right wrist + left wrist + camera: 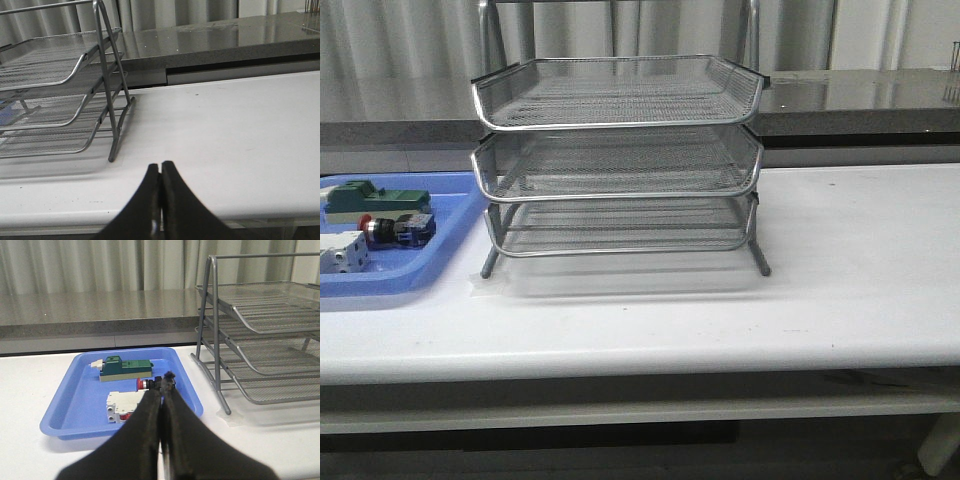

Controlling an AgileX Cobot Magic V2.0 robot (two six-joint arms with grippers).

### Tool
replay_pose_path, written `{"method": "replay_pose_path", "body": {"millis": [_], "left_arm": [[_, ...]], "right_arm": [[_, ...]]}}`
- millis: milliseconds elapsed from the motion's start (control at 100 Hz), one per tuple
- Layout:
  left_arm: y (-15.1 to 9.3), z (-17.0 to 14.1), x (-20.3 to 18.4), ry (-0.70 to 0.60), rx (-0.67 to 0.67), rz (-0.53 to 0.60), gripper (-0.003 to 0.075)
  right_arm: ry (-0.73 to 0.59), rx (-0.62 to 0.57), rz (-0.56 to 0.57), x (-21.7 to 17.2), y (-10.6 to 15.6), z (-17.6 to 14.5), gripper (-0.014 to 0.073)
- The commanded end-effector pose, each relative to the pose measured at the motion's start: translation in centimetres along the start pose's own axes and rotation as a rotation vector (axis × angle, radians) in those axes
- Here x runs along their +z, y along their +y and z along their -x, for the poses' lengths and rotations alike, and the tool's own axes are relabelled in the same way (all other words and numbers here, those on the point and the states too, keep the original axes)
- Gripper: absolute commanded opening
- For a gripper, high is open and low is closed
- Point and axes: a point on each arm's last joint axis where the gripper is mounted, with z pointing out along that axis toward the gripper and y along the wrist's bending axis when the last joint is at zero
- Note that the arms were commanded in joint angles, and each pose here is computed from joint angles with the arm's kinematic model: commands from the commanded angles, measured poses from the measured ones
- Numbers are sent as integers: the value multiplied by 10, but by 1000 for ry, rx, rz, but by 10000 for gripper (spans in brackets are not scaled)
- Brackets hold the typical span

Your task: Place button on rack with both arms

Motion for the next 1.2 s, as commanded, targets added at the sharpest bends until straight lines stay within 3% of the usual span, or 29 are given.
{"method": "replay_pose_path", "body": {"millis": [0,740,930,1190], "left_arm": [[0,-6,-1,-68,-9,-1,-20],[0,-6,-1,-68,-9,-1,-20],[0,-6,-1,-68,-9,-1,-20],[0,-6,-1,-68,-9,-1,-20]], "right_arm": [[-108,-17,13,-2,2,14,-57],[-115,-17,14,-2,2,14,-57],[-229,-15,37,-5,4,27,-57],[-163,12,13,-18,7,67,-57]]}}
